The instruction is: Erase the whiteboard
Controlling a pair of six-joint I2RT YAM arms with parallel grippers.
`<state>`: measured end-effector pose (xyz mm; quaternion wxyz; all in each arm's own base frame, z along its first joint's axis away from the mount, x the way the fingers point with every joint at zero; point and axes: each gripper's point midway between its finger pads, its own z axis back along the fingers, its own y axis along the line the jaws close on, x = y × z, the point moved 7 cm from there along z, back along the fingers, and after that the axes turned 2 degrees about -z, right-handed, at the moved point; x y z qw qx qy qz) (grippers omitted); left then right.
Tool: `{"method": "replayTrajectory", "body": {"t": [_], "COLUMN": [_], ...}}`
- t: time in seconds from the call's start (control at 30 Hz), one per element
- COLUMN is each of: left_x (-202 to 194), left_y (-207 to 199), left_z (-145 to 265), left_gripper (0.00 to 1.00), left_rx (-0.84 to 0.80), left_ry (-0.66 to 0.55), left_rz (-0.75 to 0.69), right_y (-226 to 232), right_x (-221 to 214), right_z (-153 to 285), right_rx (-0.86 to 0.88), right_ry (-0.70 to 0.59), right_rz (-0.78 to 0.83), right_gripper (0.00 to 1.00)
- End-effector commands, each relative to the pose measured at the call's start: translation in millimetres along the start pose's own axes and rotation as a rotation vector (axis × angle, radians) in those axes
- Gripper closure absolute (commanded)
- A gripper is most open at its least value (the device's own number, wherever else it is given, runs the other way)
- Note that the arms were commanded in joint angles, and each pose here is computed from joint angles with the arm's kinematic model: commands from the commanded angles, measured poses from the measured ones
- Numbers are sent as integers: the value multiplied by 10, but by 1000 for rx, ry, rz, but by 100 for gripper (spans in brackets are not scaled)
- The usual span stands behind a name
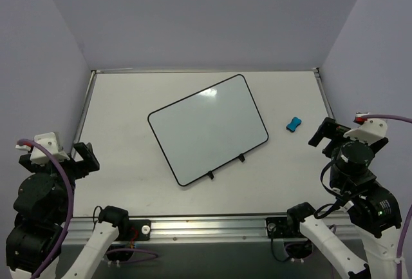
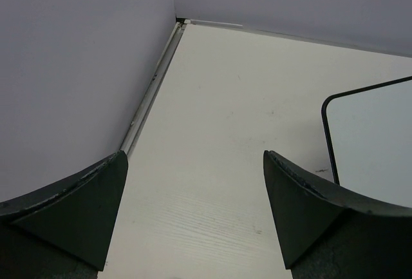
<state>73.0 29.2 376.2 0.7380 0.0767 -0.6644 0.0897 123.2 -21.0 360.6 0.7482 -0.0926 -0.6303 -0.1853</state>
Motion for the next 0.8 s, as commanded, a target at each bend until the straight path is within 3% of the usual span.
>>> {"method": "replayTrajectory", "body": {"t": [0.0,0.77], "left_x": [18,63], "left_y": [19,-1], "left_z": [28,16], "left_gripper": [6,6], "left_rx": [-9,-22], "left_ry": [3,-20], "left_rz": [-29,-26], "right_y": [-103,33], "right_x": [52,14], "right_z": [55,-43], "right_rx": [-37,3], "right_ry": [-25,16], "right_rz": [22,52], "right_gripper": [0,0]}}
